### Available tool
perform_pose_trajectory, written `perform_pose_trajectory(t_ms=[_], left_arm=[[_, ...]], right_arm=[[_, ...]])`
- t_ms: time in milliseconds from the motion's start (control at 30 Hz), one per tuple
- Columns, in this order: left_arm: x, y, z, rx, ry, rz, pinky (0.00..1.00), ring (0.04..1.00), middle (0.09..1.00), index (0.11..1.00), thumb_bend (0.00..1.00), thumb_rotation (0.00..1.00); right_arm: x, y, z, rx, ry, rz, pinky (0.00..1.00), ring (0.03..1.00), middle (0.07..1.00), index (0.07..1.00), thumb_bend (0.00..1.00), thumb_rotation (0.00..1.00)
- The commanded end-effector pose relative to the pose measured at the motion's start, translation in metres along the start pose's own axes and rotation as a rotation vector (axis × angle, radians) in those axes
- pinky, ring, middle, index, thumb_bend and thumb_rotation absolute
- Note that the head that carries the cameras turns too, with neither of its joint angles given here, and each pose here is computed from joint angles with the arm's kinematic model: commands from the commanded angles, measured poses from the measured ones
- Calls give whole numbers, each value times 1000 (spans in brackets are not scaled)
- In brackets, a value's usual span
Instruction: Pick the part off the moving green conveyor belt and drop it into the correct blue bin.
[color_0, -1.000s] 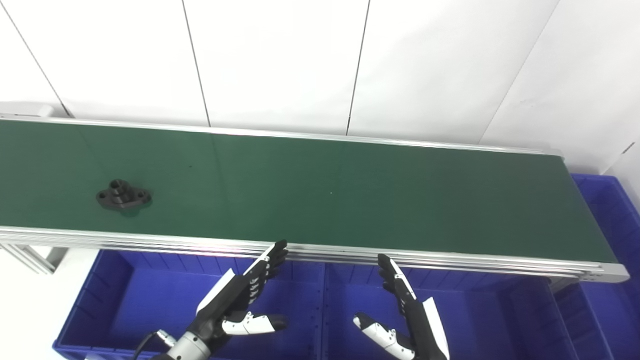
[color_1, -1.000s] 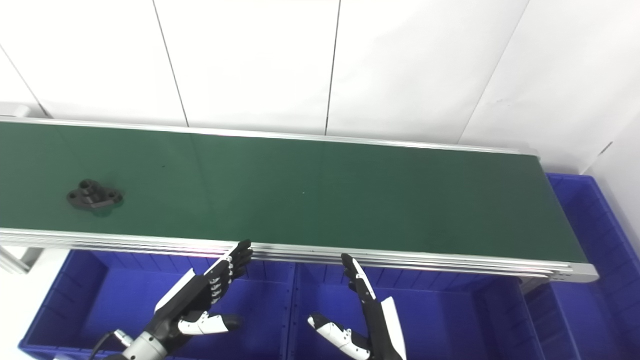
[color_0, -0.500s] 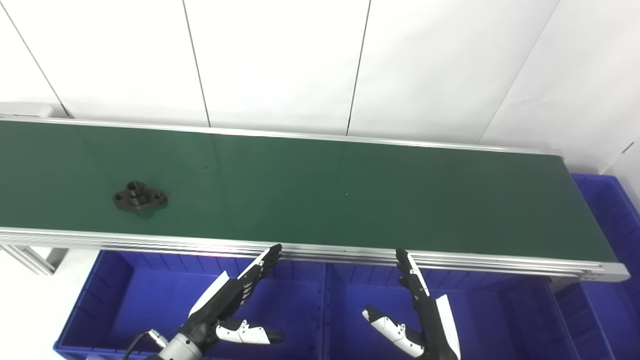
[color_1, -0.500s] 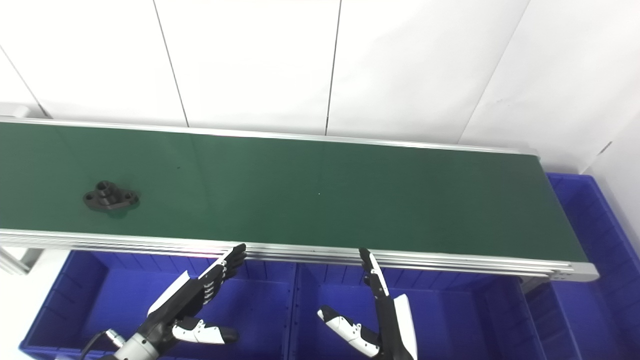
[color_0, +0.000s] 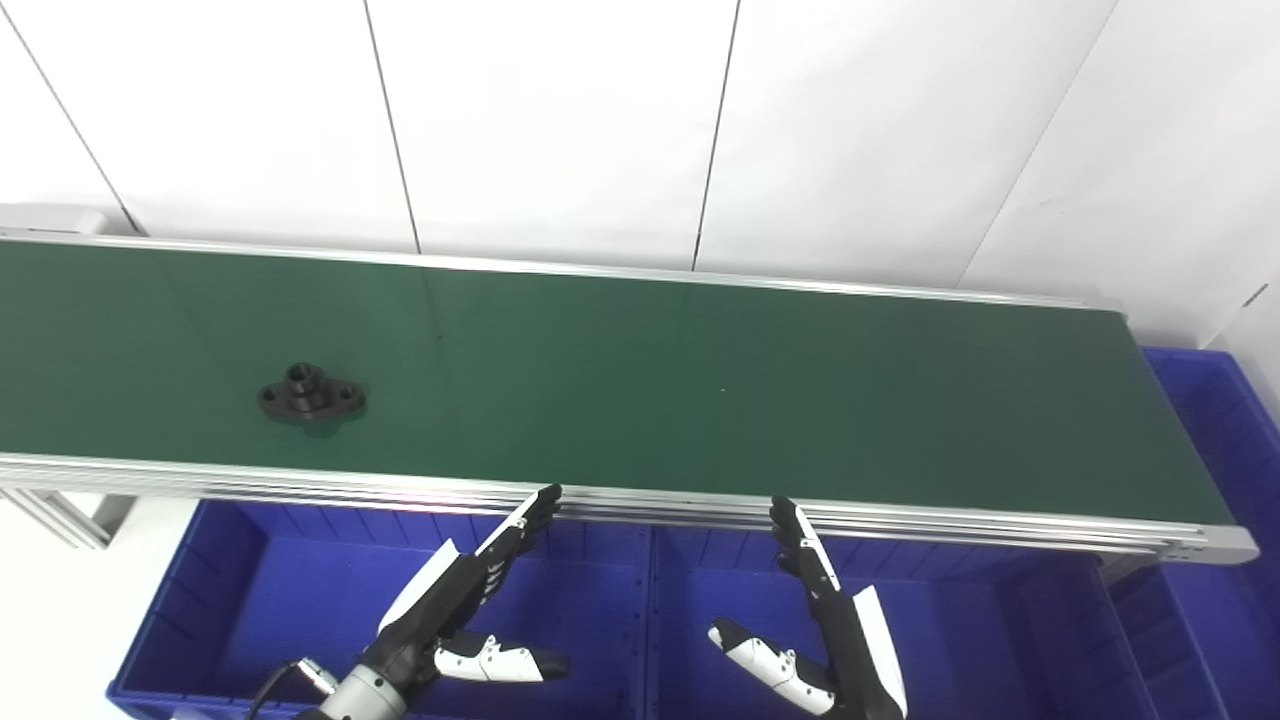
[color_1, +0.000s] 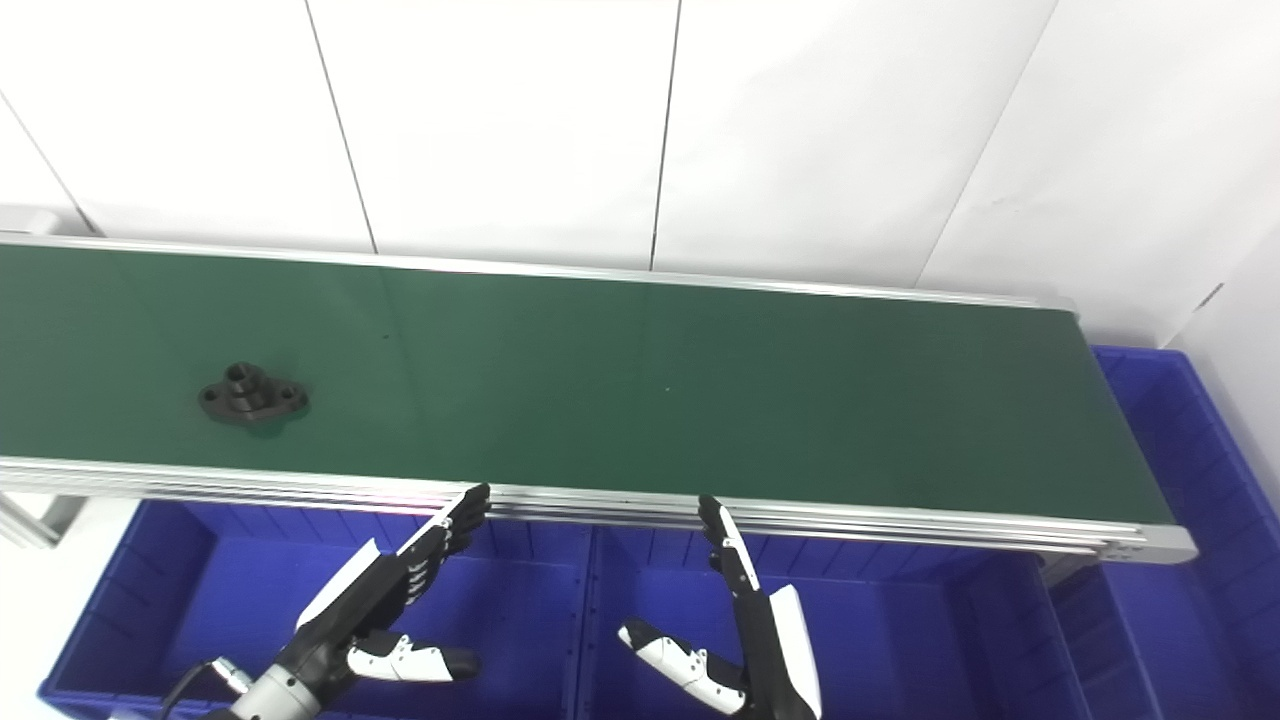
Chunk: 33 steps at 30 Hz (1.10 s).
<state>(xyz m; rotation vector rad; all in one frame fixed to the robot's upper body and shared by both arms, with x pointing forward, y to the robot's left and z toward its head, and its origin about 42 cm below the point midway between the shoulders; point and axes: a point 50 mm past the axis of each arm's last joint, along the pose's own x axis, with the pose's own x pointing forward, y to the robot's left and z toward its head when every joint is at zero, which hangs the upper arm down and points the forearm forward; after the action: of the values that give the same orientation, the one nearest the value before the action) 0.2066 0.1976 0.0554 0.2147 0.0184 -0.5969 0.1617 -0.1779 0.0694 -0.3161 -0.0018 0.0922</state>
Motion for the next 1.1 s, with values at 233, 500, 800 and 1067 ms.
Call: perform_pose_trajectory(t_ms=[233,500,800,1067], left_arm=[[6,-14,8,3,-48,16,977,1000,1000,1000,869,431],[7,-25,1,39,-64,28,905,990,1000,1000,876,399],[9,-26,-4,23,-72,43,910,987,1000,1000,902,353],[9,-26,-7,18,-66,42,895,986,1000,996,912,341]], right_arm=[[-10,-15,-7,-6,-30,-6,892,942,946,971,871,676],[-21,-23,-28,24,-55,-19,868,925,959,967,853,640],[-25,-24,-35,1,-43,-27,855,926,947,959,886,656],[-24,-24,-40,23,-49,-51,859,906,938,954,891,634]])
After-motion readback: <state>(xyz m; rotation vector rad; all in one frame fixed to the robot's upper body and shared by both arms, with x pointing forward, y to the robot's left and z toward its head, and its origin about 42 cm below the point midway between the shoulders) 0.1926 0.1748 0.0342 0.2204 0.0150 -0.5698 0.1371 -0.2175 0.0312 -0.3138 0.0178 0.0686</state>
